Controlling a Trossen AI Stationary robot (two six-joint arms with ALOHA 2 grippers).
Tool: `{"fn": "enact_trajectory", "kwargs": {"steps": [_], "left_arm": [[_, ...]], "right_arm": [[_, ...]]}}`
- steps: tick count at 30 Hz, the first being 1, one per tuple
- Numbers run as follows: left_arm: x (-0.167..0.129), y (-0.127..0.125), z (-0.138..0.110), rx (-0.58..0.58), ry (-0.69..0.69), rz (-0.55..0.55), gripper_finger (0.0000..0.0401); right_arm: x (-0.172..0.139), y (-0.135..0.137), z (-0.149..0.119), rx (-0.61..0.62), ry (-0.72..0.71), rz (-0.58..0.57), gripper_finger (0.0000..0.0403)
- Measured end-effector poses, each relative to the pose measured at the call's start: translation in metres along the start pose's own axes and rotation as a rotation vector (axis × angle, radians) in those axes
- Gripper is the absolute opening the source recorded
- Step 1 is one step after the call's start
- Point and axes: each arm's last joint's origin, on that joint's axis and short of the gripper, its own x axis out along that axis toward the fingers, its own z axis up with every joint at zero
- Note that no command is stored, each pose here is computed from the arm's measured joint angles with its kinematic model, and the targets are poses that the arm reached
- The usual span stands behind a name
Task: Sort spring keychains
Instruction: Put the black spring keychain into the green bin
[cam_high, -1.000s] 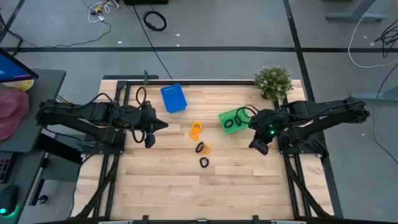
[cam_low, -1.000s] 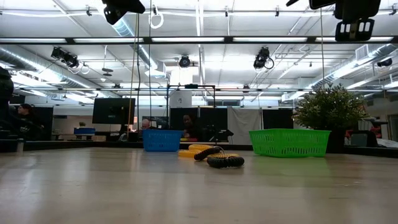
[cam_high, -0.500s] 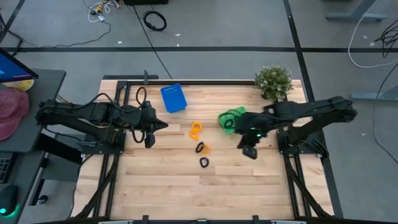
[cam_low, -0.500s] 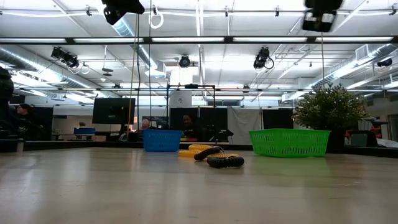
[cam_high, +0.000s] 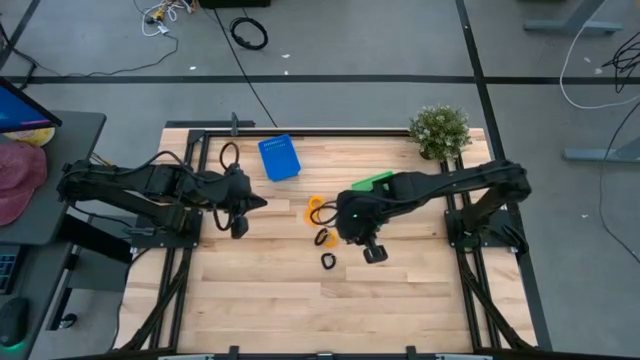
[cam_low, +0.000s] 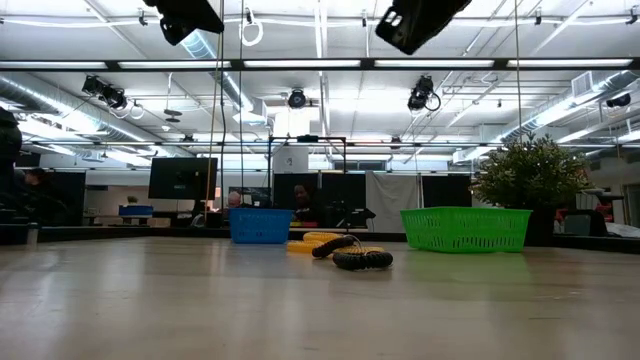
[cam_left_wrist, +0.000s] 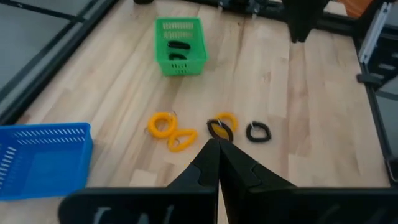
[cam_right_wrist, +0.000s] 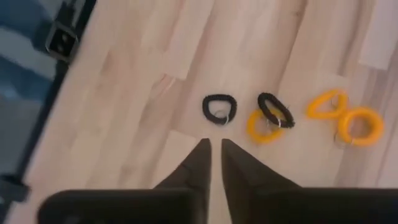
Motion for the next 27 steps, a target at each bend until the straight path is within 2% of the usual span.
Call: {"fn": "enact_trajectory", "kwargs": {"steps": [8, 12, 16, 20, 27], "left_arm": [[0.000, 0.000, -0.003, 0.014, 0.035, -0.007, 0.0005], [0.000, 0.001, -0.004, 0.016, 0.041, -0.010, 0.0005], [0.000, 0.001, -0.004, 0.017, 0.043, -0.009, 0.0005], [0.000, 0.001, -0.004, 0.029, 0.043, -0.010, 0.0005], [0.000, 0.000, -0.004, 0.042, 0.044, -0.017, 0.0005]], "right_arm": [[0.046, -0.003, 0.005, -0.168, 0.096, 0.002, 0.0161], [0.072, 0.004, 0.006, -0.284, 0.161, -0.020, 0.0200], [0.092, 0.009, 0.006, -0.390, 0.210, -0.042, 0.0212], [0.111, 0.010, 0.007, -0.462, 0.216, -0.035, 0.0206], [0.141, 0.005, 0.007, -0.500, 0.231, -0.026, 0.0191]]}}
